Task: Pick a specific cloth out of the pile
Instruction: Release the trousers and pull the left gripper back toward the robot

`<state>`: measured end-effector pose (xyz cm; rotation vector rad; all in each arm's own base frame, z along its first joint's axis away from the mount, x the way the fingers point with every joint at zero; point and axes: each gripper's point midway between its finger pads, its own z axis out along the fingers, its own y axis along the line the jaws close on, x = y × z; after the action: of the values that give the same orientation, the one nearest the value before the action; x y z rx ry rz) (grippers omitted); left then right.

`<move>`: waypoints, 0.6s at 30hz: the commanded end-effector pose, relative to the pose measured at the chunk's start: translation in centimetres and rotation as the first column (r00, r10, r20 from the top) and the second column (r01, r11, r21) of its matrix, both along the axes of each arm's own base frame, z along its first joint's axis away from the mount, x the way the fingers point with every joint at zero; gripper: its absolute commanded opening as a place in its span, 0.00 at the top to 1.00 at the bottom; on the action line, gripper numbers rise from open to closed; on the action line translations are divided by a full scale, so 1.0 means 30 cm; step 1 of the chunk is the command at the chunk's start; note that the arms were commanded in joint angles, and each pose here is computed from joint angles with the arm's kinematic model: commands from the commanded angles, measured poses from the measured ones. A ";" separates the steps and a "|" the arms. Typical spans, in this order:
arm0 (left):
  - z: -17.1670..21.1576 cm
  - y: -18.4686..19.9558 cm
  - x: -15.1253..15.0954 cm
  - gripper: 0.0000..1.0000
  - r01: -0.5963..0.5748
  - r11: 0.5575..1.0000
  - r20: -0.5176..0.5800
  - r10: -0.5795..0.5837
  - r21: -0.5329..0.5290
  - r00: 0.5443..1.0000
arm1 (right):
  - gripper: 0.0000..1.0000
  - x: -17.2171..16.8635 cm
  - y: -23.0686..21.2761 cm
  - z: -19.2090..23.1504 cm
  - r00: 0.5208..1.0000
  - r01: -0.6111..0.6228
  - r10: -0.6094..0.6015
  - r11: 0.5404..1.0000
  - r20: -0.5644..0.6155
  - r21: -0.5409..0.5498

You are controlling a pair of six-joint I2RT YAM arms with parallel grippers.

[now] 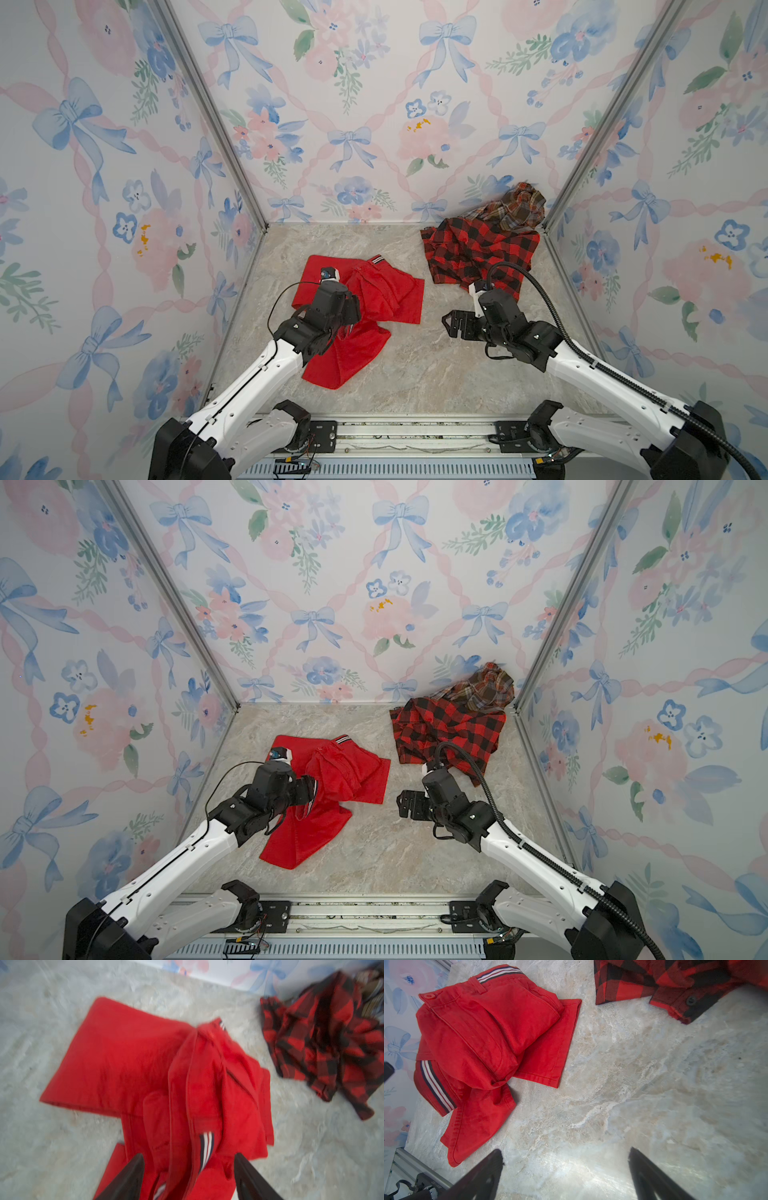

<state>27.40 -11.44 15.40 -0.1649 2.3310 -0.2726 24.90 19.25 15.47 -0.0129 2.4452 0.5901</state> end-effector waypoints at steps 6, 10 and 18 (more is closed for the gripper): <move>-0.215 0.083 -0.249 0.45 -0.190 0.982 -0.239 0.189 0.020 0.952 | 0.03 -0.007 0.013 -0.007 1.000 -0.018 0.018 1.000 -0.001 0.017; -0.319 0.102 -0.312 0.48 -0.224 0.974 -0.299 0.220 0.022 0.928 | 0.03 -0.019 -0.001 -0.011 1.000 -0.003 0.003 1.000 0.001 0.020; -0.402 0.079 -0.375 0.52 -0.153 0.987 -0.368 0.158 0.043 0.916 | 0.03 -0.025 0.001 -0.003 1.000 -0.006 0.006 1.000 0.001 0.015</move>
<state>17.00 -9.15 4.25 -0.4109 2.6471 -0.1595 24.43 19.35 15.18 -0.0210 2.4456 0.6127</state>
